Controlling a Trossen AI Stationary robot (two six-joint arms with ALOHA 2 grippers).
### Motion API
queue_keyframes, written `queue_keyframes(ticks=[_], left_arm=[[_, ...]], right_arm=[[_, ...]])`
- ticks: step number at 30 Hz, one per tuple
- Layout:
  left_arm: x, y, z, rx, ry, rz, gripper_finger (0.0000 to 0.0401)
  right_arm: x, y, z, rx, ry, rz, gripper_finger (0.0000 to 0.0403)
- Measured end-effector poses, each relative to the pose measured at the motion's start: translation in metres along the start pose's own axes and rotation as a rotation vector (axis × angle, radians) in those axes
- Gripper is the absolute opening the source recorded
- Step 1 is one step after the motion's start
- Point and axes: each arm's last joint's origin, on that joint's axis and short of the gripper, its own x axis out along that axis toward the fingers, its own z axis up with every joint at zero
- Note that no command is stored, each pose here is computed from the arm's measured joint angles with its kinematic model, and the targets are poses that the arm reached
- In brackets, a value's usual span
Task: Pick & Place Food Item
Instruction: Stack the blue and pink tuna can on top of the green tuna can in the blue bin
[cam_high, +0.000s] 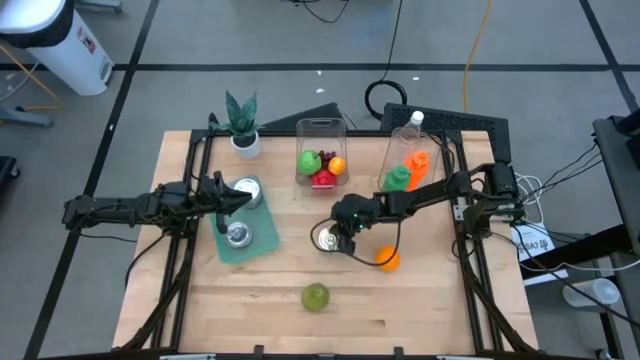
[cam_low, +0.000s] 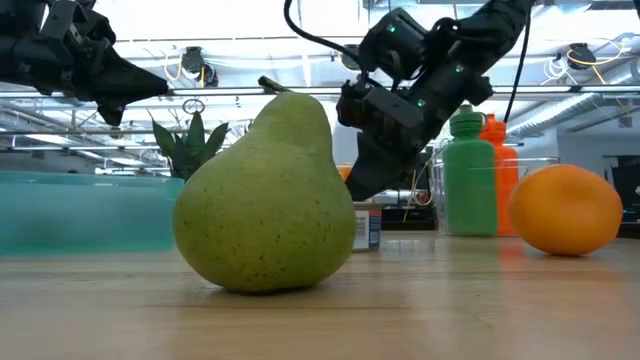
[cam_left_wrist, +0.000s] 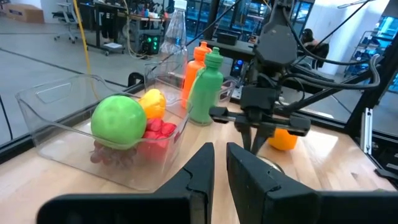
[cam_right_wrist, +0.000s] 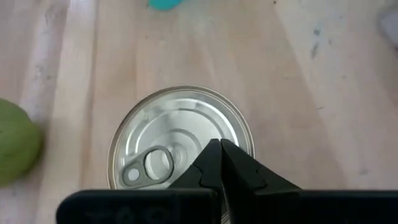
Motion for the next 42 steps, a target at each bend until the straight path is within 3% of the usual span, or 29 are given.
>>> queue_keyframes(ticks=[8,14,16,20,23,27,34,39,42], left_arm=[[0.0,0.0,-0.001,-0.008,0.015,0.003,0.0049],[0.0,0.0,-0.002,-0.008,0.018,0.003,0.0049],[0.0,0.0,-0.002,-0.006,0.019,0.002,0.0049],[0.0,0.0,-0.002,0.0,0.018,0.006,0.0049],[0.0,0.0,-0.001,-0.004,0.016,0.006,0.0049],[0.0,0.0,-0.002,-0.003,0.021,0.003,0.0049],[0.0,0.0,-0.002,-0.002,0.026,0.001,0.0049],[0.0,0.0,-0.002,-0.002,0.027,0.002,0.0049],[0.0,0.0,-0.003,-0.004,0.029,0.001,0.0049]], right_arm=[[-0.012,-0.005,0.013,-0.129,-0.038,-0.004,0.0006],[-0.043,0.013,0.038,-0.292,-0.161,0.038,0.006],[-0.055,0.019,0.042,-0.387,-0.181,0.052,0.0079],[-0.07,0.037,0.029,-0.591,-0.092,0.037,0.0107],[-0.069,0.051,0.014,-0.652,0.003,-0.069,0.0122],[-0.068,0.067,0.006,-0.716,0.011,-0.207,0.0144],[-0.058,0.078,0.0,-0.726,0.019,-0.132,0.0186],[-0.033,0.079,-0.008,-0.77,0.06,-0.108,0.0186],[-0.02,0.075,-0.016,-0.814,0.116,-0.172,0.0175]])
